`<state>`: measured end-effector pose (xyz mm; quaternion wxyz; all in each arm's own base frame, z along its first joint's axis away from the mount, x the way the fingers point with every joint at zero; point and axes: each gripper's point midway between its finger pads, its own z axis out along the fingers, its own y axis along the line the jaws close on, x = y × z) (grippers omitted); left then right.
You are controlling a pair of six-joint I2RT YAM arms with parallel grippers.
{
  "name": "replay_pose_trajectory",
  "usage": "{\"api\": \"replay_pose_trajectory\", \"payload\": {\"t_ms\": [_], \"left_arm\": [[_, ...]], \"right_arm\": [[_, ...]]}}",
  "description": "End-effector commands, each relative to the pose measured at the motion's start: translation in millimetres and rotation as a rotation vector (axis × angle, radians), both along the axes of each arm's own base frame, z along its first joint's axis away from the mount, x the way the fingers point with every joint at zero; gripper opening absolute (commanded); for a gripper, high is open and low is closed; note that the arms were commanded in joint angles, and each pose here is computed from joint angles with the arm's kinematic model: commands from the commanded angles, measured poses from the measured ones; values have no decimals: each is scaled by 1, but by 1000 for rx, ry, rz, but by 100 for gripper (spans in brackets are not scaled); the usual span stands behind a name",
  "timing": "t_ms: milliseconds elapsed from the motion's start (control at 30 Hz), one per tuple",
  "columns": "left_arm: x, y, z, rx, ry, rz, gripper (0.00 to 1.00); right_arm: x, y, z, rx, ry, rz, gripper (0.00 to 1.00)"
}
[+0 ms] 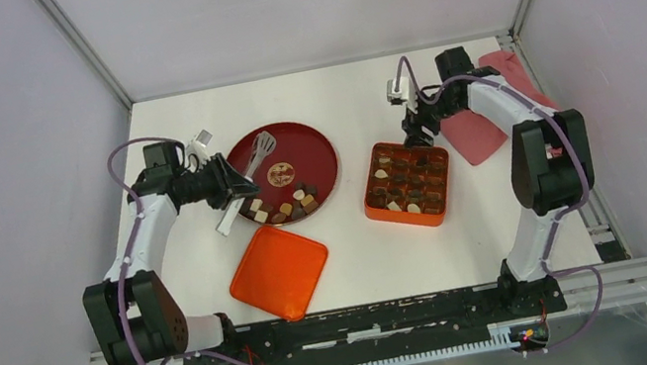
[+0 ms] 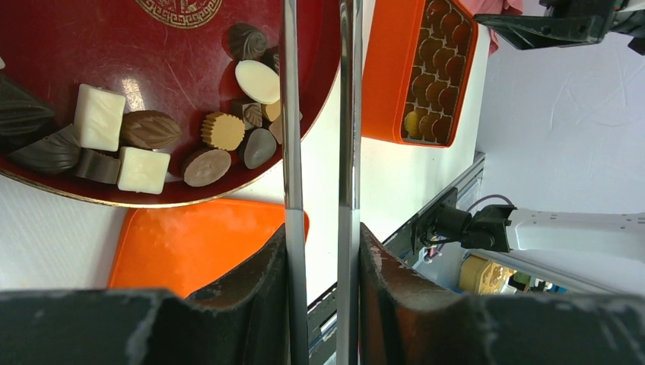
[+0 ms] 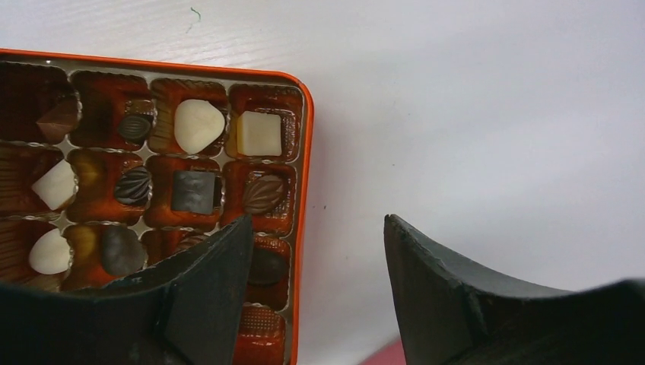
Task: Pack the chocolate
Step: Place the fake chocolate in the packing box, then adjust the packing box at the center of the board.
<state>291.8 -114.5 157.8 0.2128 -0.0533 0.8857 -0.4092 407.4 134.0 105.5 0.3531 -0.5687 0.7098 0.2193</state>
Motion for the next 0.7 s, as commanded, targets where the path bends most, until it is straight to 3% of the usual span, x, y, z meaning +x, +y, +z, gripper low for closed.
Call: {"api": "replay_pose_trajectory", "payload": {"t_ms": [0, 367, 667], "left_arm": [[2, -5, 23, -52, -72, -9, 2], [0, -5, 26, -53, -71, -14, 2], [-3, -6, 29, -58, -74, -18, 2]], "right_arm": [[10, 8, -1, -26, -25, 32, 69], [13, 11, -31, -134, -35, 41, 66], [7, 9, -50, -217, -49, 101, 49]]}}
